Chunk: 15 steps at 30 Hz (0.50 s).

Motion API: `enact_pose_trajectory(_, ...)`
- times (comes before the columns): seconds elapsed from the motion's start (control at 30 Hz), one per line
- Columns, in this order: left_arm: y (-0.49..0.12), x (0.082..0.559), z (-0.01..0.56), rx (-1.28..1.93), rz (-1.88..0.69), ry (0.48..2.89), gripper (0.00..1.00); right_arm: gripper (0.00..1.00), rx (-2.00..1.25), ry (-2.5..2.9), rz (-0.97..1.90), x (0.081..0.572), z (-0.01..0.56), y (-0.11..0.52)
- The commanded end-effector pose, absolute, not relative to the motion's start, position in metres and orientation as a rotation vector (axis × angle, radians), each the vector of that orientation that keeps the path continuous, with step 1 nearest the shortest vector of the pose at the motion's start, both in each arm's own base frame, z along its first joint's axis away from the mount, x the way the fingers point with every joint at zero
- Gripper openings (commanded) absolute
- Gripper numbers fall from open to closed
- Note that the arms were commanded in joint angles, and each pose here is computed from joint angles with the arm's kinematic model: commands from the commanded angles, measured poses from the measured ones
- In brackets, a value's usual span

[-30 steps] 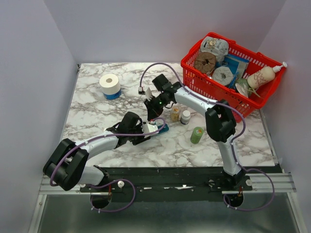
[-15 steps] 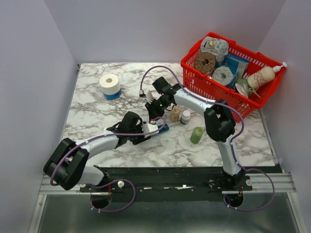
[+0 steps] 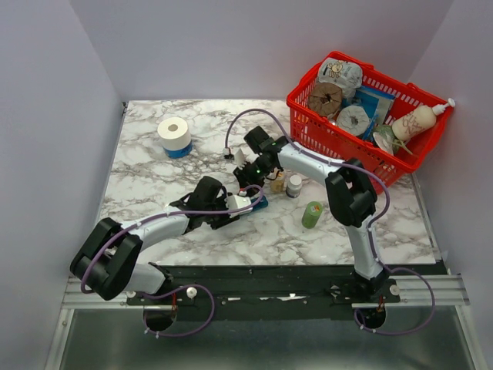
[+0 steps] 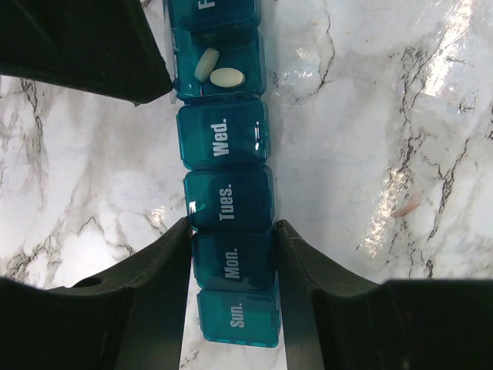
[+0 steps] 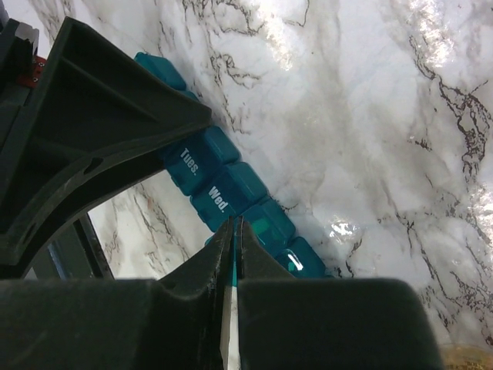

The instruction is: Sort the pills into containers

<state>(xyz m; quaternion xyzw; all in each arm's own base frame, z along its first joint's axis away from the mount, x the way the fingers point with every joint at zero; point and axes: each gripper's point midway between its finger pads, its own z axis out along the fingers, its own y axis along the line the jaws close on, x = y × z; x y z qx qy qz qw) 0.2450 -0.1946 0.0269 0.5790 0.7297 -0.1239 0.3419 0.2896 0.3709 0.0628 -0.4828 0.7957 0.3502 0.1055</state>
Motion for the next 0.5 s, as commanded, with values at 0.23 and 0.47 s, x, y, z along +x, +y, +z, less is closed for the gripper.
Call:
enact_pose_trajectory(0.23,-0.183,0.238,0.013,1.514,-0.304,1.991,0.16,0.11,-1.456,2.34,0.995,0.277,0.07,0.359)
enact_pose_trajectory(0.47,-0.183,0.239,0.012,1.513,-0.301,1.996,0.16,0.1,-1.454,2.383,0.962,0.277,0.057,0.354)
